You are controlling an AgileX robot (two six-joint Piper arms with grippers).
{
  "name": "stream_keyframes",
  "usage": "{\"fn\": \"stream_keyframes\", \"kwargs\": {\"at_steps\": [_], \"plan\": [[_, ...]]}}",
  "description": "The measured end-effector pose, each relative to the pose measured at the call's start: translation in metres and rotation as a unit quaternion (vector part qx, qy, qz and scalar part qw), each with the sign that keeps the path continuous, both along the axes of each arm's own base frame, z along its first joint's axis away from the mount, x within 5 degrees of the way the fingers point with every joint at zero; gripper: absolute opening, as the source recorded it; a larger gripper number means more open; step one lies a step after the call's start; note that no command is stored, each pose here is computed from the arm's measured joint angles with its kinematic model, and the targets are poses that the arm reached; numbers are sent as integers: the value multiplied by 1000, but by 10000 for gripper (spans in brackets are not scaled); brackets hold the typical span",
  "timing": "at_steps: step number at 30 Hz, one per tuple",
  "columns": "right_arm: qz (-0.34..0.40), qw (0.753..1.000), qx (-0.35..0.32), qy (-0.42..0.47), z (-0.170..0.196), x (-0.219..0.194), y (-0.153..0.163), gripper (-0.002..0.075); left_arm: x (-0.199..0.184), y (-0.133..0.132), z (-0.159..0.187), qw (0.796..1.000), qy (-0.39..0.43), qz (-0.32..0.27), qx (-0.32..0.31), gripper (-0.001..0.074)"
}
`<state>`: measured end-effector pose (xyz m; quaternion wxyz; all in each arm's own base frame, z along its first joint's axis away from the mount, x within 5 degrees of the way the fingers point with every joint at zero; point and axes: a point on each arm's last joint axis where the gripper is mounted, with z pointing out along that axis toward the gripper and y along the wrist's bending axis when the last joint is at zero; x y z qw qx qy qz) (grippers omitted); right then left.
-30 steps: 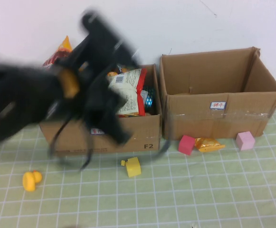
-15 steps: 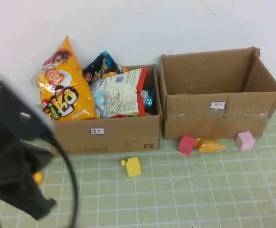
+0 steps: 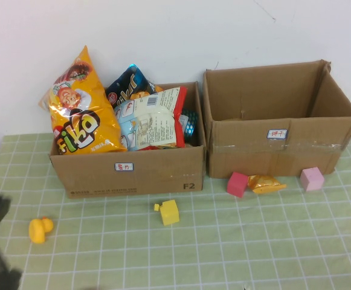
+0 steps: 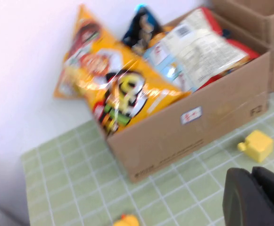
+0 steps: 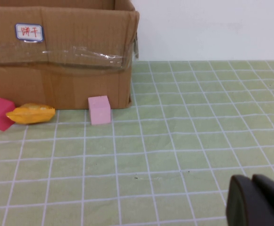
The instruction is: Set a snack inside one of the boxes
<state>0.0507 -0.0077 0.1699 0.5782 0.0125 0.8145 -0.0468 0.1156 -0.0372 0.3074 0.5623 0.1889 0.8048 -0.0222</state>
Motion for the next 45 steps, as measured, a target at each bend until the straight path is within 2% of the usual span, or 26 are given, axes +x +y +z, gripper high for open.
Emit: {"fn": "stream_keyframes", "kwargs": {"at_steps": [6,10,15,18,22,27,33,45], "plan": [[0,1000,0,0,0,0,0,-2,-25,19,-50,998,-26,49,-31,-1],[0,1000,0,0,0,0,0,-2,-38,25,-81,992,-67,72,-79,-1],[0,1000,0,0,0,0,0,-2,-47,29,-110,983,-120,94,-107,-1],[0,1000,0,0,0,0,0,-2,-52,31,-108,976,-152,106,-114,-1],[0,1000,0,0,0,0,0,-2,-57,35,-110,973,-155,129,-112,-1],[0,1000,0,0,0,0,0,-2,-60,36,-117,976,-121,147,-103,-1],[0,1000,0,0,0,0,0,-2,-62,35,-131,983,-44,151,-92,-1],[0,1000,0,0,0,0,0,-2,-62,35,-131,983,-42,151,-91,-1]]}}
